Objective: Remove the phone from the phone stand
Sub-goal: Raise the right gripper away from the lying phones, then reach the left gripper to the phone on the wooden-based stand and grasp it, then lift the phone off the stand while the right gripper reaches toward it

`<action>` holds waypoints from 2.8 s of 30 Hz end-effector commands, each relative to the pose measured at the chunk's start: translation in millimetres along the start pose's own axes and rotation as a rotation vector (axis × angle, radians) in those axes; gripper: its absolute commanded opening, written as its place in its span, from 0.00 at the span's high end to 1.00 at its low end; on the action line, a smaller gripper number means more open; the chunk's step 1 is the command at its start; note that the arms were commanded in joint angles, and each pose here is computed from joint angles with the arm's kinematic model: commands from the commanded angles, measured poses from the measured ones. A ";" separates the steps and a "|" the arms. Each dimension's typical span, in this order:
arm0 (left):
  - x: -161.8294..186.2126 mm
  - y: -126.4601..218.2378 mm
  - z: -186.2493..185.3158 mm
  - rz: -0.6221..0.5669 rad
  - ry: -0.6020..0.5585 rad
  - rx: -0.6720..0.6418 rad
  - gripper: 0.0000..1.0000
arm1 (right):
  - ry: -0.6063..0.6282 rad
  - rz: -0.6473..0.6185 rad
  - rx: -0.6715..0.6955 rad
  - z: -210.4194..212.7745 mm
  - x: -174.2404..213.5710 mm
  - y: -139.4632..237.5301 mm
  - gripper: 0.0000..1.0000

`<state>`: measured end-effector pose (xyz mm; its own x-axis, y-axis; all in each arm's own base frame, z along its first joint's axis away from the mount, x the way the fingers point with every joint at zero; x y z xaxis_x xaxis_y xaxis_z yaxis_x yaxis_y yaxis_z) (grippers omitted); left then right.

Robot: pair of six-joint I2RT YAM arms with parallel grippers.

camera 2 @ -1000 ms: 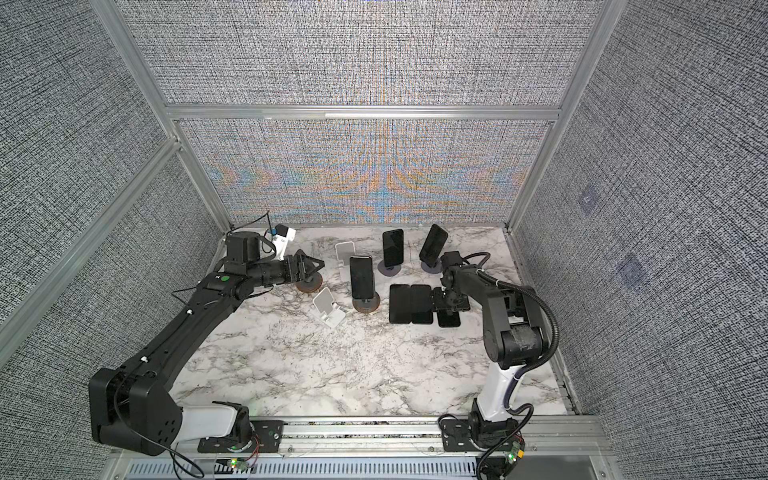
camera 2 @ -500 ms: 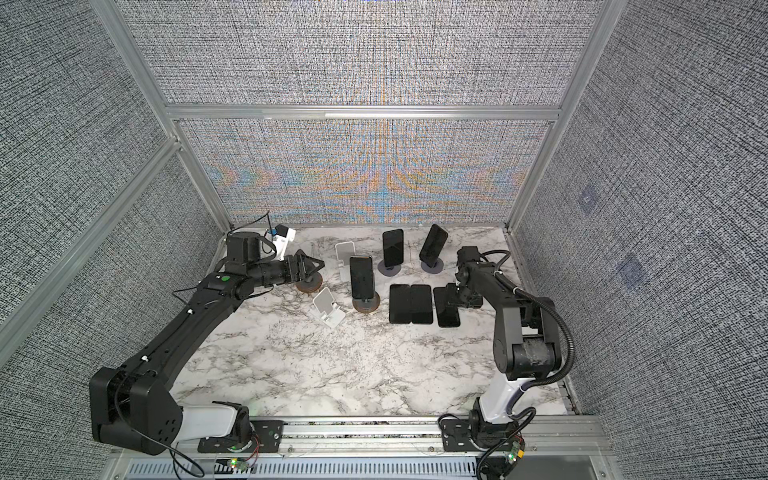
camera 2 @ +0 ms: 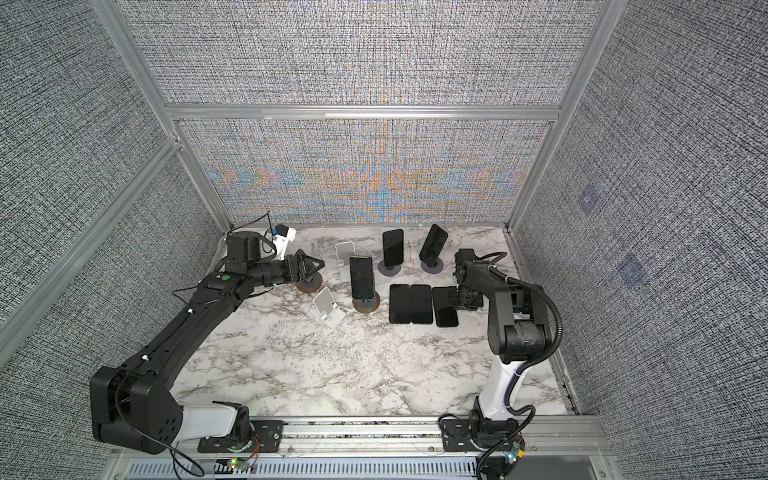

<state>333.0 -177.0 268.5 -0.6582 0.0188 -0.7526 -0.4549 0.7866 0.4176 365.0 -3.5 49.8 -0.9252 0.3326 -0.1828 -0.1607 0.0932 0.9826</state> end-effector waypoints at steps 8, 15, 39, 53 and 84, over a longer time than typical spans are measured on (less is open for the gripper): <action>0.4 0.6 -1.8 0.011 -0.018 0.009 0.30 | -0.030 -0.008 -0.016 -5.3 -1.0 15.7 0.64; 0.0 -5.6 -3.8 0.034 -0.124 -0.007 0.29 | -0.065 -0.077 -0.137 -9.0 6.5 53.4 0.47; -15.5 -132.1 10.4 0.169 -0.318 0.328 0.33 | 0.040 -0.090 -0.651 50.2 98.6 143.7 0.41; 0.0 -146.4 10.2 0.151 -0.306 0.362 0.55 | 0.042 -0.072 -0.641 51.0 98.6 138.5 0.41; 6.4 -158.3 20.8 0.142 -0.264 0.352 0.97 | 0.127 -0.091 -0.639 62.0 104.7 145.1 0.41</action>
<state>415.9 -289.9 183.2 -0.4958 0.2609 -0.8284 -0.1083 0.9278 0.3570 268.4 98.3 165.9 -0.9220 0.2675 -0.2798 -0.3785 -0.4713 0.7967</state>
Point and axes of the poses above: each gripper's point midway between its finger pads, its own y axis back along the fingers, its own z axis along the line the jaws close on, x = y × z, the point moved 3 cm from there along y, back along the fingers, and after that the axes turned 15 degrees about -y, right-handed, at the moved point
